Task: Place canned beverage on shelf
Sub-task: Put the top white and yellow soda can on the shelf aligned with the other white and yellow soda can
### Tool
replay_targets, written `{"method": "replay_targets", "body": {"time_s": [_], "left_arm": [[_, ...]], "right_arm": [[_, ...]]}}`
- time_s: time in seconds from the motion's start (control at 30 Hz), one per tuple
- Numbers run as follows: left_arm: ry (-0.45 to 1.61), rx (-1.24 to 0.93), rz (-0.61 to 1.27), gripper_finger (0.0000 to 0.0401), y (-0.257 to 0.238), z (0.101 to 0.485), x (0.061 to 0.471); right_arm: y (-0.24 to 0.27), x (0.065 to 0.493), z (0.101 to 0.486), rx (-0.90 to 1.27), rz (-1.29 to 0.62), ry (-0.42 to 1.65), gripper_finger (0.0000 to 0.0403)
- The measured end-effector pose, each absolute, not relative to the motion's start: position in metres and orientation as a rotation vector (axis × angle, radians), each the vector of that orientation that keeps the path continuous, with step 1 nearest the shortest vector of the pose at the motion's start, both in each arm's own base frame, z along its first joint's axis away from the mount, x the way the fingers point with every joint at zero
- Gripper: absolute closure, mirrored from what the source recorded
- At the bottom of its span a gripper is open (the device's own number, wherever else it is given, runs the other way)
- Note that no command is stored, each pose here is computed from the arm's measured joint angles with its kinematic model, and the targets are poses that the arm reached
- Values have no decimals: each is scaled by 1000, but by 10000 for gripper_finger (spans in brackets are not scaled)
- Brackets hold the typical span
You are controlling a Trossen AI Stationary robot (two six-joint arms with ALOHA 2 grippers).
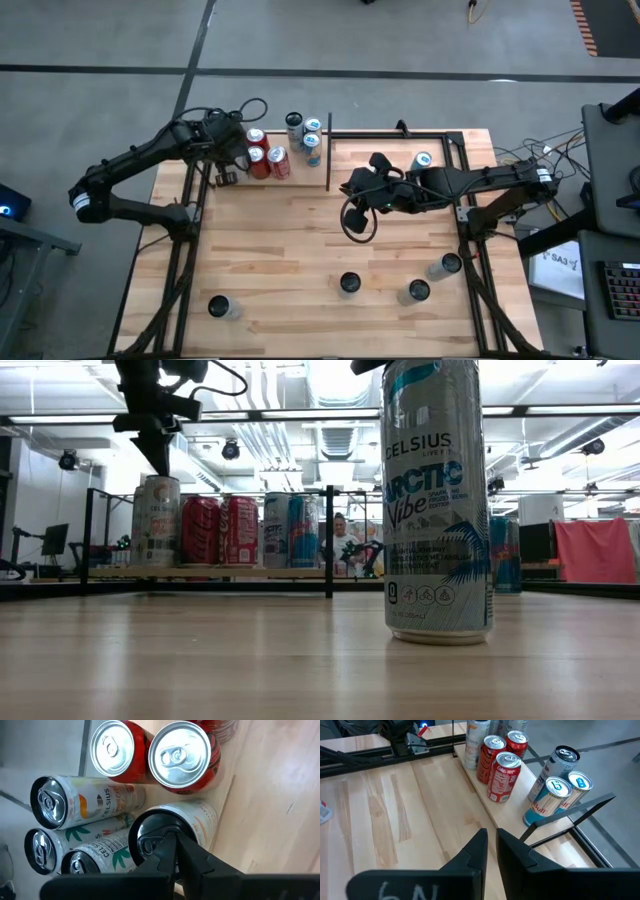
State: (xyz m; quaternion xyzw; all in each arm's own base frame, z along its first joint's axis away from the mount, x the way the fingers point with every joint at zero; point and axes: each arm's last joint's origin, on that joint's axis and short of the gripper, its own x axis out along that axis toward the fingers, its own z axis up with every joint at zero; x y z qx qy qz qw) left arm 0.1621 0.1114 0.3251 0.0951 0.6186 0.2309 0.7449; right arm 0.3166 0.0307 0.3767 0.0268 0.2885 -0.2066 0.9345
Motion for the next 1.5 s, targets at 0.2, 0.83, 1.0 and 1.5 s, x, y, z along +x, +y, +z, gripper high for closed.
{"method": "replay_targets", "body": {"time_s": [0.2, 0.83, 1.0, 1.5], "left_arm": [[1382, 252, 561, 401, 111, 327, 158], [1424, 165, 499, 401, 104, 328, 150], [1437, 190, 509, 401, 105, 328, 150], [1484, 233, 563, 401, 105, 329, 145]], "right_arm": [[31, 317, 376, 55, -423, 591, 374], [31, 317, 376, 55, -423, 591, 374], [31, 317, 376, 55, -423, 591, 374], [31, 317, 376, 55, -423, 591, 374]]}}
